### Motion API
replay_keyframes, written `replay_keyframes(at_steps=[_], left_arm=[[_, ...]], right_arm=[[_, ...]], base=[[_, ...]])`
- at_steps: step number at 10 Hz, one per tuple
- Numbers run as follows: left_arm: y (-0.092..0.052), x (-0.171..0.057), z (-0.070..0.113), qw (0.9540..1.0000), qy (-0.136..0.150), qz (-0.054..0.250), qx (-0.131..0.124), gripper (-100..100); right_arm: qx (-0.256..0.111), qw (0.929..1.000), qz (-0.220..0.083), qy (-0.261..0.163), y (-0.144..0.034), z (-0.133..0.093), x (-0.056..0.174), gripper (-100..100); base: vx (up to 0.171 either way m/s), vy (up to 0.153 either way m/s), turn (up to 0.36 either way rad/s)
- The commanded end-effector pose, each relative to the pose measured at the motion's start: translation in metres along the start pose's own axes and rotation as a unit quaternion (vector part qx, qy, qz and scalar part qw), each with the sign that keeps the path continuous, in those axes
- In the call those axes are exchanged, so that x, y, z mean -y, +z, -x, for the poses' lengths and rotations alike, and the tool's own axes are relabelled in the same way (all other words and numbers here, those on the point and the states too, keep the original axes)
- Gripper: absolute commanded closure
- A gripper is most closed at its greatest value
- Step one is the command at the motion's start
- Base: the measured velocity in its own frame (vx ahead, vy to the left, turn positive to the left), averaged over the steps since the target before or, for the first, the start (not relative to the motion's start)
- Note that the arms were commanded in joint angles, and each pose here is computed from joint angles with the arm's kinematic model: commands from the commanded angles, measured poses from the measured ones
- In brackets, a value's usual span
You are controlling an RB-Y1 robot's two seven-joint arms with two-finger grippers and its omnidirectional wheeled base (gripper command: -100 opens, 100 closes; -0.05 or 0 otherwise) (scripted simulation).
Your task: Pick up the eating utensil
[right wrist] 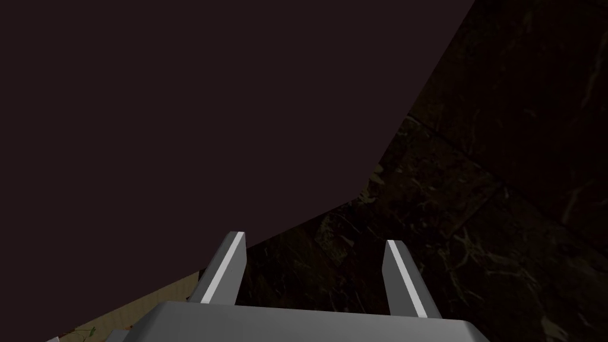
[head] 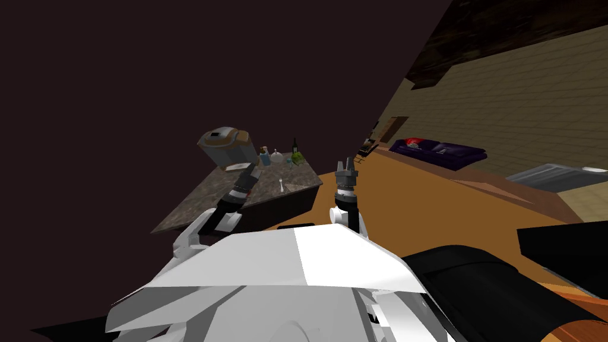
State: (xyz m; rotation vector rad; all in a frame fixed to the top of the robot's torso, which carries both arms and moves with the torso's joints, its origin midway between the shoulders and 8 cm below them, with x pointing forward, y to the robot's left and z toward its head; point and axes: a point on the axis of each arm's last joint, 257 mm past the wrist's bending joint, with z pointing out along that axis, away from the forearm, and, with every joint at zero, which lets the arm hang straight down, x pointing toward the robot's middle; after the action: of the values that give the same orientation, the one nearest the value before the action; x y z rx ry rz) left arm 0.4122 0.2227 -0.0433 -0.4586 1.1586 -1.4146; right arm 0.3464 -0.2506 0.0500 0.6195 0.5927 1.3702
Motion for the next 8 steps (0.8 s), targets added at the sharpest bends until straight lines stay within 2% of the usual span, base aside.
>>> replay_keyframes(at_steps=[1,2,3,5,6,8], left_arm=[[0.002,-0.018,-0.002,0.9994,0.012,0.026,-0.019,-100],[0.001,-0.031,-0.002,0.9983,0.021,0.045,-0.031,-100],[0.000,-0.031,-0.002,0.9979,0.026,0.047,-0.037,-100],[-0.005,-0.060,0.000,0.9934,0.044,0.089,-0.058,-100],[-0.006,-0.061,0.001,0.9926,0.049,0.091,-0.063,-100],[-0.018,-0.094,0.006,0.9844,0.068,0.140,-0.082,-100]], right_arm=[[0.000,1.0000,0.000,0.000,0.000,0.000,0.000,0],[0.000,1.0000,0.000,0.000,0.000,0.000,0.000,0],[0.000,1.0000,0.000,0.000,0.000,0.000,0.000,0],[0.000,1.0000,0.000,0.000,0.000,0.000,0.000,0],[0.000,1.0000,0.000,0.000,0.000,0.000,0.000,0],[0.000,1.0000,0.000,0.000,0.000,0.000,0.000,0]], base=[[0.026,0.035,-0.106],[0.024,0.031,-0.120],[0.013,0.016,-0.045],[0.009,-0.003,-0.117],[0.006,-0.007,-0.053],[0.003,-0.021,-0.141]])
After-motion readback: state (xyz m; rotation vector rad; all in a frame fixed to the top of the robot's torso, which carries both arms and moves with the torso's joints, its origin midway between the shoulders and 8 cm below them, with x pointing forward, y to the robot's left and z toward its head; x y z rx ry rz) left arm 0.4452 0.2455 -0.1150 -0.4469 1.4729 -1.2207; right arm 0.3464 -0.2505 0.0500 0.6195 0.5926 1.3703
